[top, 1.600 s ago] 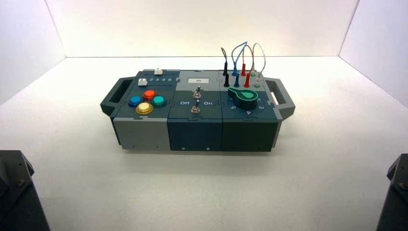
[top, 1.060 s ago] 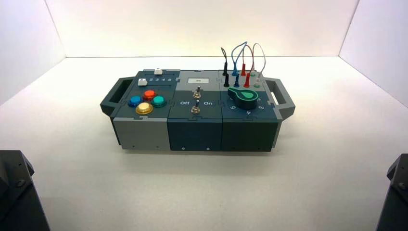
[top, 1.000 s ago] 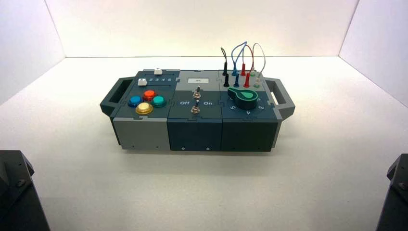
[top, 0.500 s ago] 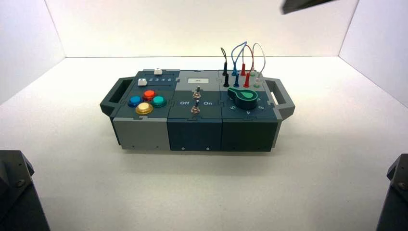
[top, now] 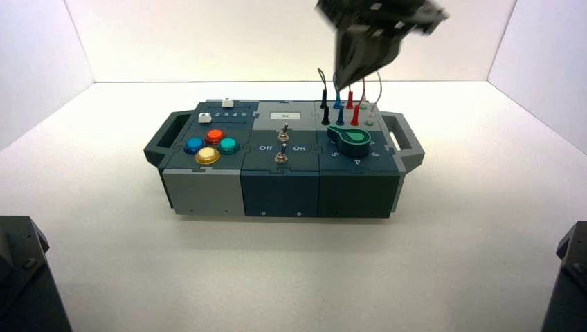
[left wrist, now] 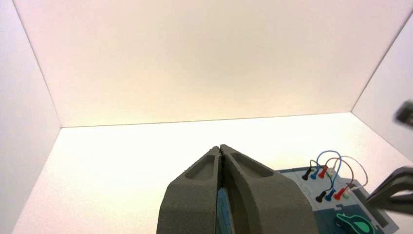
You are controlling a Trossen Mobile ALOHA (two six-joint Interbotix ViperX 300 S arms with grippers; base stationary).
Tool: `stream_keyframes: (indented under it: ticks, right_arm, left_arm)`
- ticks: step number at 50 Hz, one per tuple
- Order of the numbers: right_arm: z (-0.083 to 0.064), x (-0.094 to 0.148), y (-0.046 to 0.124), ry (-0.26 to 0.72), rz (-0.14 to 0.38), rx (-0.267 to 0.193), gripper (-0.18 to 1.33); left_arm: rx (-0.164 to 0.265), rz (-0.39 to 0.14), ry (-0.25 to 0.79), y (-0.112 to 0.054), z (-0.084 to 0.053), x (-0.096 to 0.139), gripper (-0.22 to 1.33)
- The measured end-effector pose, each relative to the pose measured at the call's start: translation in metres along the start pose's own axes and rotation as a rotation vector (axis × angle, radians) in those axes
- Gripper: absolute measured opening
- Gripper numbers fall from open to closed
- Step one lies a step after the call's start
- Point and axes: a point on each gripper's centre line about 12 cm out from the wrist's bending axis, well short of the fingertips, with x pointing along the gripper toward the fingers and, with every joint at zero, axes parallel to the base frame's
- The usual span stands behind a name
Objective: Turn the knob to position 2.
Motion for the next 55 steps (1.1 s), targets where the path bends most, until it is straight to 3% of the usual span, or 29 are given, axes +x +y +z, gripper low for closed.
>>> stream_keyframes:
  ticks: [31,55]
  right_arm:
    - [-0.008,0.041,0.001,0.116,-0.006,0.021,-0.14]
    - [0.0,0.061,0.0,0.123,-0.014,0.025,-0.14]
  left_arm:
    - [0.001,-0.002,-0.006,0.0,0.0,-0.001,-0.17]
    - [0.001,-0.002,-0.011,0.0,0.0,-0.002,-0.17]
